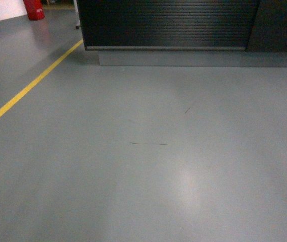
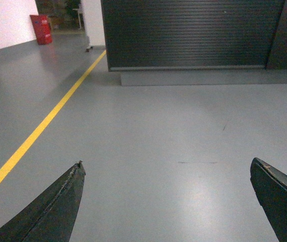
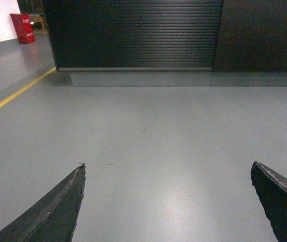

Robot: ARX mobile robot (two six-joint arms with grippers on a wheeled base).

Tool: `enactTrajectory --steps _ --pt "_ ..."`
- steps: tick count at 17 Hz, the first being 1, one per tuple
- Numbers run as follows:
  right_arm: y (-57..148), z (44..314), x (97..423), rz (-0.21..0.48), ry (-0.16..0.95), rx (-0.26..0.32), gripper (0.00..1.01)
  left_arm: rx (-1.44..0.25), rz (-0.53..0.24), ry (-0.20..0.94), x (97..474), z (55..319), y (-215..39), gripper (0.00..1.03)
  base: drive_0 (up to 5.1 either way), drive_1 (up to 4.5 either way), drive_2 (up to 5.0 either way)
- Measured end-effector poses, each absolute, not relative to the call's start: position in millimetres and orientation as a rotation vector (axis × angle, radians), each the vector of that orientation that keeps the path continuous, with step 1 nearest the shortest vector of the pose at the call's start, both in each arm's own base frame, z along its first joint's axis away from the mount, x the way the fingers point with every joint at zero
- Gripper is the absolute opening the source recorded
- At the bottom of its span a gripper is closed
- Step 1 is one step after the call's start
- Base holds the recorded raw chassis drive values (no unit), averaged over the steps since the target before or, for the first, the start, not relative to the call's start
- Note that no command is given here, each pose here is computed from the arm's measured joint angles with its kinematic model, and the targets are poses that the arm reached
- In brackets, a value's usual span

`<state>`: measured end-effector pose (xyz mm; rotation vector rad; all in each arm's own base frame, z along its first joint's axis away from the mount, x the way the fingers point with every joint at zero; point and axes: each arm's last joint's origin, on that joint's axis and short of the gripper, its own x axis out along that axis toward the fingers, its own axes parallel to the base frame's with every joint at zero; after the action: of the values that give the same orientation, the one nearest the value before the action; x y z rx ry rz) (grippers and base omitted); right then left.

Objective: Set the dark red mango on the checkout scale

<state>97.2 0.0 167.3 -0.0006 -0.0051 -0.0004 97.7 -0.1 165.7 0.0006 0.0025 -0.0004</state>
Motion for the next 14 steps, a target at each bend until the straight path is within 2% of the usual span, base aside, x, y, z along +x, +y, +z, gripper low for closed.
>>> enactTrajectory --steps 14 --pt "0.0 167.3 97.2 0.000 -0.005 -0.001 0.98 0.001 0.000 0.002 97.7 165.7 -0.1 0.98 0.0 0.00 0.0"
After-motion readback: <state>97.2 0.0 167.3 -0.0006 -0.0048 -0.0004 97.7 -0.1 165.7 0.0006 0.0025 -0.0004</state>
